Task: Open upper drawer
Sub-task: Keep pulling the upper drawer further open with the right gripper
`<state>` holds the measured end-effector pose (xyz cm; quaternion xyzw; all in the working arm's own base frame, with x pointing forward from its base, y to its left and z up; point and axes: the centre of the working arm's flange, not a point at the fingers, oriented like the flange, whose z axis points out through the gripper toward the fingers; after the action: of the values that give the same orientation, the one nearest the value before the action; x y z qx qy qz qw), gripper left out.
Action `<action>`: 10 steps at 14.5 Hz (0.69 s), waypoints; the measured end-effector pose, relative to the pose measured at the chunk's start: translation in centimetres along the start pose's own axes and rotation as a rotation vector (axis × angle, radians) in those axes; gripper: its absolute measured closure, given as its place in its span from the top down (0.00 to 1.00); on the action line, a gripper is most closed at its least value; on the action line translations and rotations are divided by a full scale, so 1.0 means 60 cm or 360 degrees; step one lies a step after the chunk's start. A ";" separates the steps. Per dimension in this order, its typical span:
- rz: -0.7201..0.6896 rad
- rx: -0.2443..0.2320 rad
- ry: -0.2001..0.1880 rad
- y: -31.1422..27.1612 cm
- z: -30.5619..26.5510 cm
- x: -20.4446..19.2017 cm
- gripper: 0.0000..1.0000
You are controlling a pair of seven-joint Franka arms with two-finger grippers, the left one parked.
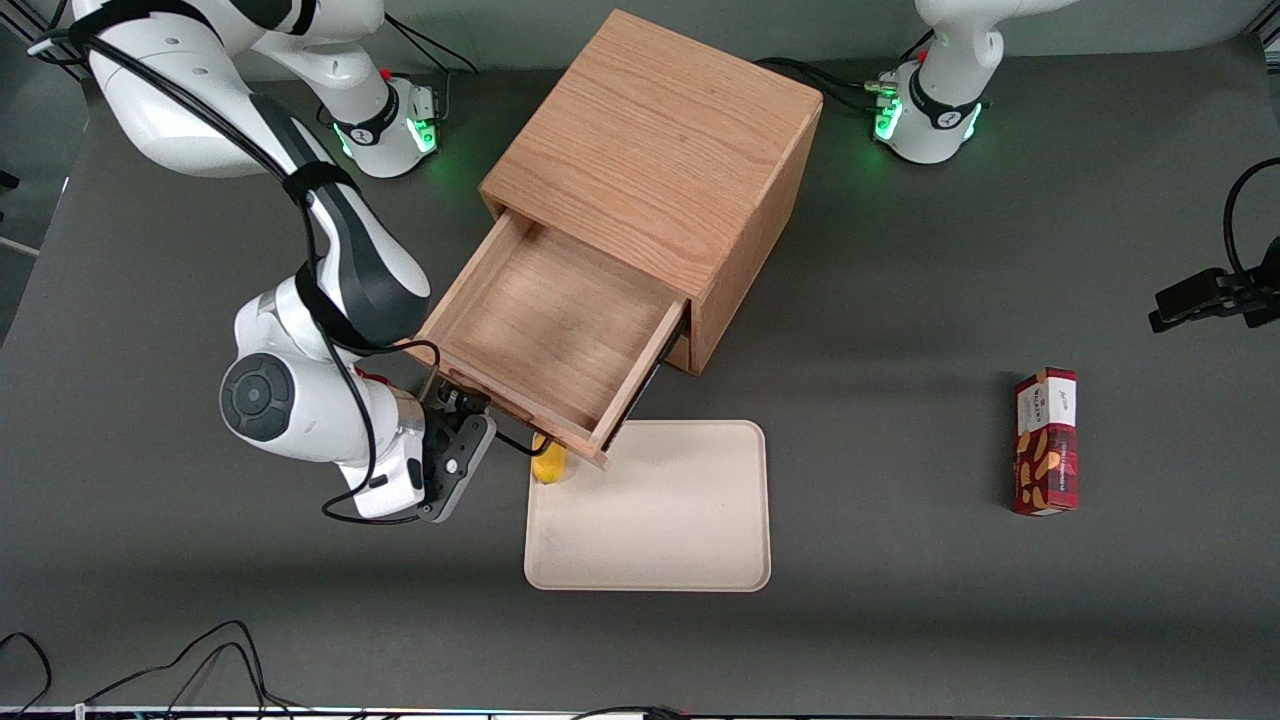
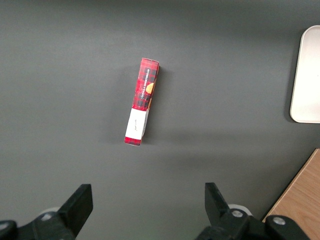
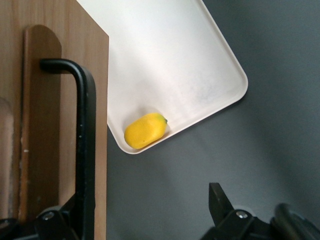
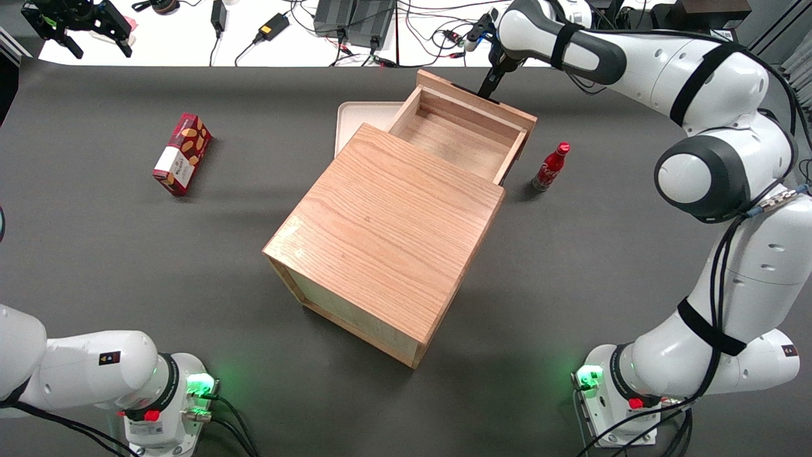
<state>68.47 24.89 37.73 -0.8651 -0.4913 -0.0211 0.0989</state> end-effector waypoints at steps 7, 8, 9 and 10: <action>-0.0003 -0.0002 -0.0004 0.020 -0.001 0.004 1.00; -0.0006 0.0000 -0.0004 0.019 -0.001 0.006 1.00; -0.0008 0.0001 -0.0001 0.020 -0.001 0.009 1.00; -0.0011 0.0001 0.0004 0.020 0.000 0.013 1.00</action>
<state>69.87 24.94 37.64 -0.8634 -0.4941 -0.0224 0.0995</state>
